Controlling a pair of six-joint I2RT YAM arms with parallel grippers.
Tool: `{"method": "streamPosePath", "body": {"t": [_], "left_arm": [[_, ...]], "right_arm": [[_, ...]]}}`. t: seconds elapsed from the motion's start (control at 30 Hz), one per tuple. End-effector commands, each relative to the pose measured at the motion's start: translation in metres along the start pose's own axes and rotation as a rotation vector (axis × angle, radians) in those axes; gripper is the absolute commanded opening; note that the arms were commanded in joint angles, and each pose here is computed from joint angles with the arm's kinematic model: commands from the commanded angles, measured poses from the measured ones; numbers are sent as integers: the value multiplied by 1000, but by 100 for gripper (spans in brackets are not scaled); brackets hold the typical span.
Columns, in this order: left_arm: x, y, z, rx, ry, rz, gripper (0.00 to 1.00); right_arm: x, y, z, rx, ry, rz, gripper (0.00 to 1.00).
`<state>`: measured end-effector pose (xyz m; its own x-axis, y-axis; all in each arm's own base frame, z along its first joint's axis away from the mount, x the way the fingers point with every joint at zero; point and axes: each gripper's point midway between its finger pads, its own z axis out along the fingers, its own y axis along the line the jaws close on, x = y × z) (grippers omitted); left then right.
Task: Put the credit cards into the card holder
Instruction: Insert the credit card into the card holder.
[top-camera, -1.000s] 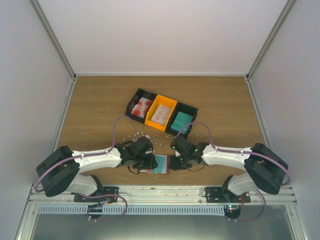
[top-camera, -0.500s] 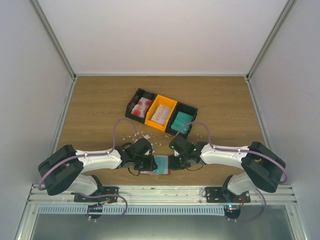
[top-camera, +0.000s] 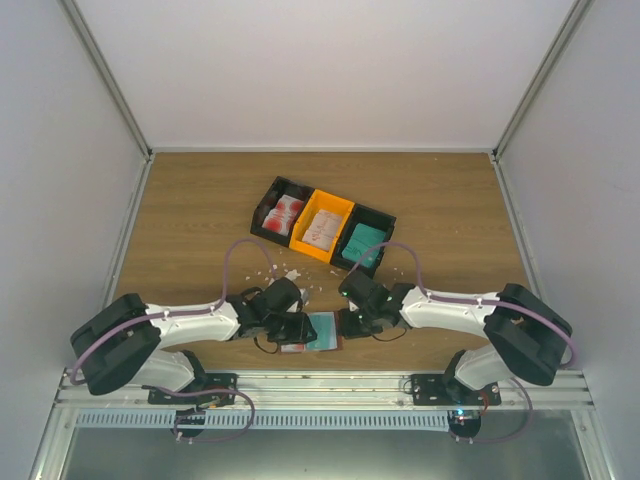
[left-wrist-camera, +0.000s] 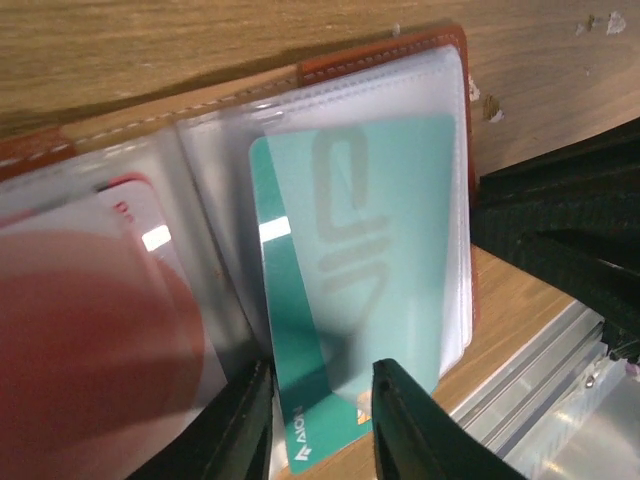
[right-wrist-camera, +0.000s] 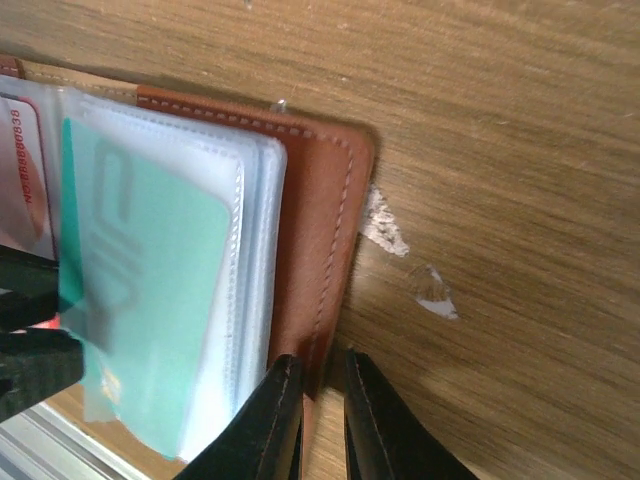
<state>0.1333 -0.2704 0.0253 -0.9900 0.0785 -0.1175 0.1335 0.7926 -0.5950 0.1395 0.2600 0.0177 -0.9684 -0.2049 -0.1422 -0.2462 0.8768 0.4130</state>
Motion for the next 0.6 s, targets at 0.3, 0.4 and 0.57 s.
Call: {"method": "streamPosePath", "body": {"t": [0.3, 0.4, 0.57], "left_arm": [[-3, 5, -24, -56, -68, -13, 33], [-3, 8, -24, -63, -72, -19, 31], [0, 14, -20, -61, -64, -31, 29]], "right_arm": [[0, 25, -21, 88, -82, -288, 30], [6, 33, -13, 105, -67, -380, 38], [22, 45, 2, 110, -32, -485, 51]]}}
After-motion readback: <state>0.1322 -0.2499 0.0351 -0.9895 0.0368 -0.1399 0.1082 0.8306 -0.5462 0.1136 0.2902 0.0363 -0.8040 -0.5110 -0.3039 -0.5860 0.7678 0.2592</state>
